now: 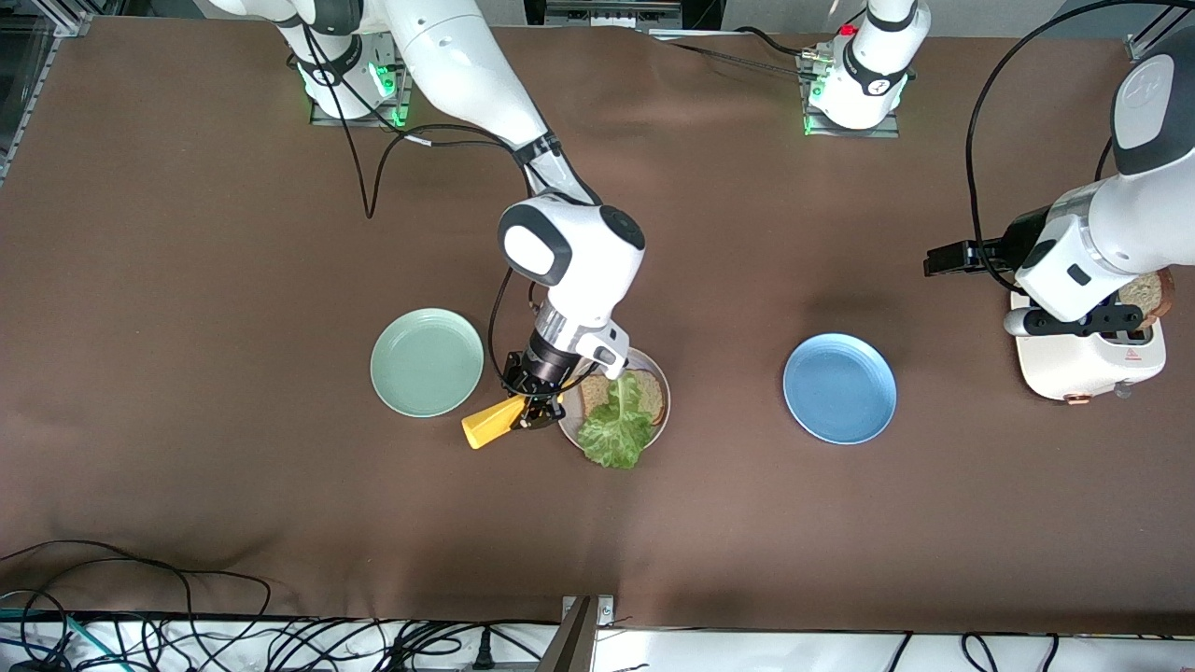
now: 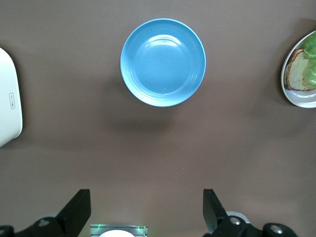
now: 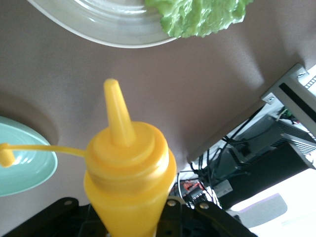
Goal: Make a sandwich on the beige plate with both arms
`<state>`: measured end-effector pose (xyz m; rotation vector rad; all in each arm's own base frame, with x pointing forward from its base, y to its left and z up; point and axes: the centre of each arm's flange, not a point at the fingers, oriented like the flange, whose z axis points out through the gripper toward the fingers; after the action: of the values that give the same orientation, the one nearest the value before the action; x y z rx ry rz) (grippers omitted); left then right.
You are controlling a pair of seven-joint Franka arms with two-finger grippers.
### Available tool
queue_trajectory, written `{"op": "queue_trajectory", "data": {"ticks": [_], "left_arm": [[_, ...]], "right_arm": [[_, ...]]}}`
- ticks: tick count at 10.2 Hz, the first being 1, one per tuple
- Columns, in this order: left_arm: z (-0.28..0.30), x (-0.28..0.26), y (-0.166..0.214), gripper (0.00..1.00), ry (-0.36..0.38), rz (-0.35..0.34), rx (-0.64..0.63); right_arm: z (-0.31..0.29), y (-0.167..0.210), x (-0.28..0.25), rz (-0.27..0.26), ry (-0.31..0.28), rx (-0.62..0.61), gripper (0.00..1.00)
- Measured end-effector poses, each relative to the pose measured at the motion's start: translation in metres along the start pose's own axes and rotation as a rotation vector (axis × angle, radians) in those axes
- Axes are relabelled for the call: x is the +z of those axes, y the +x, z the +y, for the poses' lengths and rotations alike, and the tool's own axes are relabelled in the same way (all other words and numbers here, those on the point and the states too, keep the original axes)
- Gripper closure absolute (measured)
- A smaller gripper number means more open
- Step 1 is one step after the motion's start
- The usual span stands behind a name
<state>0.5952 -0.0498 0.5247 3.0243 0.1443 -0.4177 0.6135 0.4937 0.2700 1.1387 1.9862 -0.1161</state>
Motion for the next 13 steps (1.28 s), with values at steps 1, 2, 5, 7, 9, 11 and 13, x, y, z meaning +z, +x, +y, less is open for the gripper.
{"op": "queue_trajectory", "data": {"ticks": [1,2,5,7,9,11,13], "left_arm": [[0.0,0.0,0.0,0.0,0.0,0.0,0.0],[0.0,0.0,0.0,0.0,0.0,0.0,0.0],[0.001,0.0,0.0,0.0,0.0,0.0,0.002],[-0.002,0.001,0.001,0.0,-0.001,-0.003,-0.004],[-0.013,0.003,0.005,0.0,-0.005,-0.006,-0.022],[-0.027,0.003,0.008,0.0,-0.01,-0.004,-0.043],[-0.06,-0.004,0.016,0.0,0.026,0.049,-0.02]], "right_arm": [[0.0,0.008,-0.007,-0.049,-0.035,-0.029,0.84],[-0.001,0.016,-0.014,-0.089,-0.055,-0.048,0.85],[-0.006,0.016,-0.019,-0.153,-0.014,-0.051,0.85],[-0.009,0.01,-0.016,-0.088,0.051,0.026,0.85],[-0.014,-0.013,0.003,0.016,0.182,0.145,0.85],[-0.022,-0.053,0.031,0.137,0.305,0.264,0.85],[-0.035,-0.079,0.036,0.25,0.397,0.335,0.85]]}}
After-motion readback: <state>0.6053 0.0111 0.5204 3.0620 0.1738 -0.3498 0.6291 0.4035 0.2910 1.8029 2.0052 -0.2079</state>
